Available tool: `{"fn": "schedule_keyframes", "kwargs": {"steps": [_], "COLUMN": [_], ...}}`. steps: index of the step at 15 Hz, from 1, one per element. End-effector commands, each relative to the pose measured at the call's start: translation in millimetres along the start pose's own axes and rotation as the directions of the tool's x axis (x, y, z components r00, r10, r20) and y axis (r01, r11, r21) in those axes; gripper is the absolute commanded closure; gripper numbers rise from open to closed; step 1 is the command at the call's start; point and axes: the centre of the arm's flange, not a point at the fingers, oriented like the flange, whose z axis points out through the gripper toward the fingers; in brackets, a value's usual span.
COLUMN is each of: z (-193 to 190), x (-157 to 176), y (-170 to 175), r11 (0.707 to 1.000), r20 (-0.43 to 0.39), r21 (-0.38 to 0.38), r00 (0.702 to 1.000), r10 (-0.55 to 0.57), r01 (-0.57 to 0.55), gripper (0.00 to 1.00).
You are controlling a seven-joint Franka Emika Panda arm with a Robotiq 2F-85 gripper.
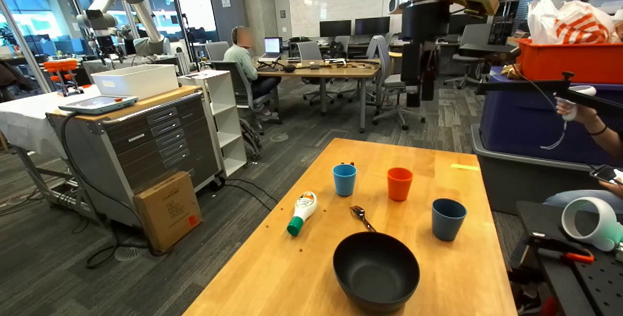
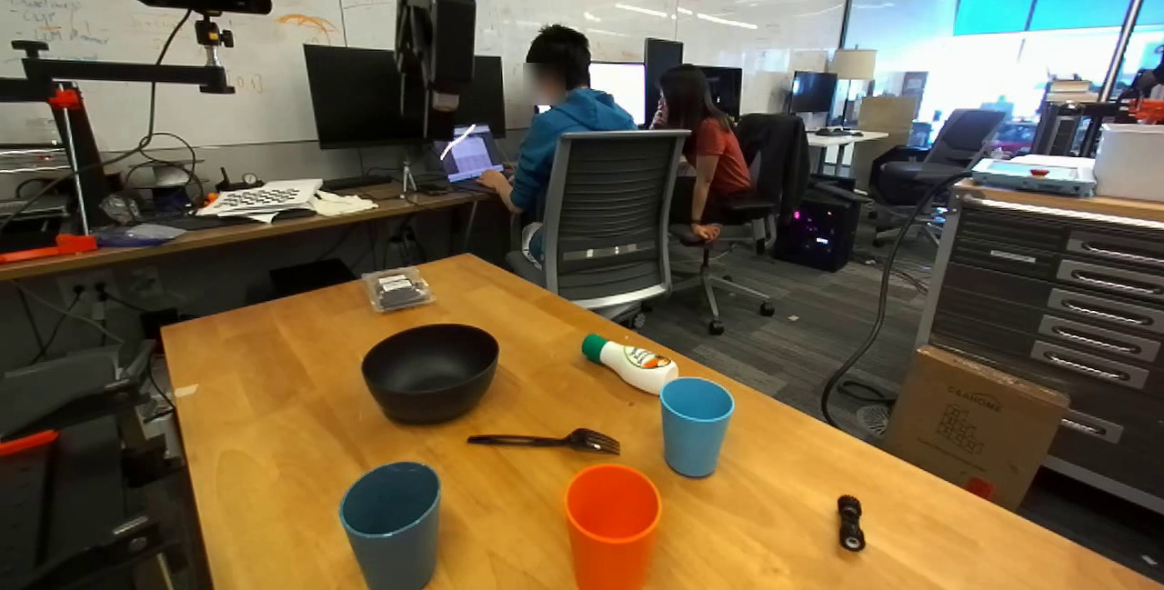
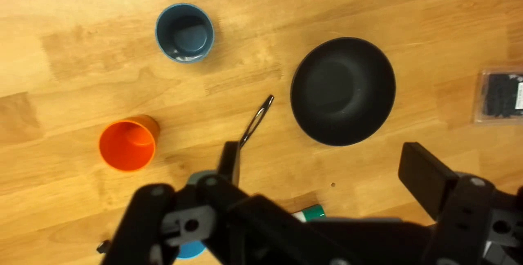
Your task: Place the orange cup inside the black bowl, place the dark blue cup inside the light blue cup and place them inside the orange cup, place the black fork inside the stacked cups
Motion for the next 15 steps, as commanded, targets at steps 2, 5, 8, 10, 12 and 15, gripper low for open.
{"fn": "schedule_keyframes", "kwargs": {"steps": [2,5,8,10,12,15], "z": [8,19,38,54,68,89], "x": [28,45,59,67,74,86], "y": [26,54,83,99,108,109], "r11": [0.988,0.973,0.967,0.958,0.956,0.953], "r20": [-0.055,-0.058,-0.033,-0.066,-0.103,-0.146], "r21": [-0.053,-0.064,-0.044,-0.045,-0.037,-0.002], "r00": [0.988,0.974,0.968,0.957,0.952,0.943], "r10": [0.145,0.218,0.249,0.281,0.288,0.299], "r01": [-0.148,-0.222,-0.250,-0.285,-0.293,-0.303], "gripper": [0.00,0.00,0.00,0.00,0.00,0.00]}}
